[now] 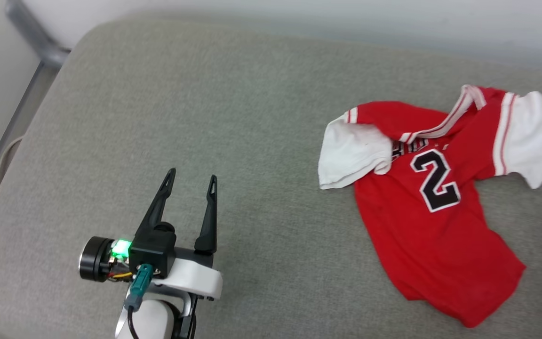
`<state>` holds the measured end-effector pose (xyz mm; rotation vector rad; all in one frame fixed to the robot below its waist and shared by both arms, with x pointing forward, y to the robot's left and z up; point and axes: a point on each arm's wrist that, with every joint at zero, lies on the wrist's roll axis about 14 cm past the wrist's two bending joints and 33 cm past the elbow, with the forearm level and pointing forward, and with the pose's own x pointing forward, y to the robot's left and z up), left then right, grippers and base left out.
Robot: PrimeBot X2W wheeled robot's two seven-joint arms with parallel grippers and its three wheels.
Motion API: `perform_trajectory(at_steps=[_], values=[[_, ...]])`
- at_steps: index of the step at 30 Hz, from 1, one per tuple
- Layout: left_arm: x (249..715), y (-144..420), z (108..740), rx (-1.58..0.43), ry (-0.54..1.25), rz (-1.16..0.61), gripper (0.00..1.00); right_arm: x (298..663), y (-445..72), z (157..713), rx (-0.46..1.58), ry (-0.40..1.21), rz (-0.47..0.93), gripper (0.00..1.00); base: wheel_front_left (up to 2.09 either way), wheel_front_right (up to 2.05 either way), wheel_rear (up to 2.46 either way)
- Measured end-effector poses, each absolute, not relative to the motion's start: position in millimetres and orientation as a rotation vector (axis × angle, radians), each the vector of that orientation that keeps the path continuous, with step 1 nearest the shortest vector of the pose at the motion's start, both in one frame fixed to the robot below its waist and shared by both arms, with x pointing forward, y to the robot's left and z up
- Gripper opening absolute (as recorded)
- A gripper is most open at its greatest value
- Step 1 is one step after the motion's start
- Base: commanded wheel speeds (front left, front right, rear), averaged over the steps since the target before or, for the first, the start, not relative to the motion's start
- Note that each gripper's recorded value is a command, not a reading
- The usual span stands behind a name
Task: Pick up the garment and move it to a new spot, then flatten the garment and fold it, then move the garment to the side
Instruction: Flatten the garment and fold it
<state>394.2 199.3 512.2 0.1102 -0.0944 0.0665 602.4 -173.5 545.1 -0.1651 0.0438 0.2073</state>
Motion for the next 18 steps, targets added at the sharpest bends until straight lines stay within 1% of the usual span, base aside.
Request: perform_trajectory(at_steps=[3,6,10,12,14,15,16,18], values=[[391,195,519,0.097,-0.116,0.054,1.0,581,-175,565,-0.053,-0.054,0.19,1.0,0.0,0.0,0.0],[390,190,527,0.081,-0.141,0.039,1.0,552,-172,570,-0.004,-0.112,0.197,1.0,0.0,0.0,0.0],[388,180,532,0.061,-0.16,0.009,1.0,517,-180,582,0.059,-0.199,0.169,1.0,0.0,0.0,0.0],[388,176,534,0.052,-0.165,-0.004,1.0,500,-187,585,0.095,-0.228,0.145,1.0,0.0,0.0,0.0],[387,170,534,0.04,-0.167,-0.024,1.0,482,-189,583,0.049,-0.243,0.148,1.0,0.0,0.0,0.0],[386,166,533,0.035,-0.164,-0.037,1.0,473,-192,581,0.068,-0.248,0.134,1.0,0.0,0.0,0.0],[383,160,530,0.021,-0.154,-0.056,1.0,457,-196,575,0.093,-0.249,0.109,1.0,0.0,0.0,0.0],[379,157,526,0.009,-0.143,-0.063,1.0,442,-202,574,0.104,-0.26,0.083,1.0,0.0,0.0,0.0]])
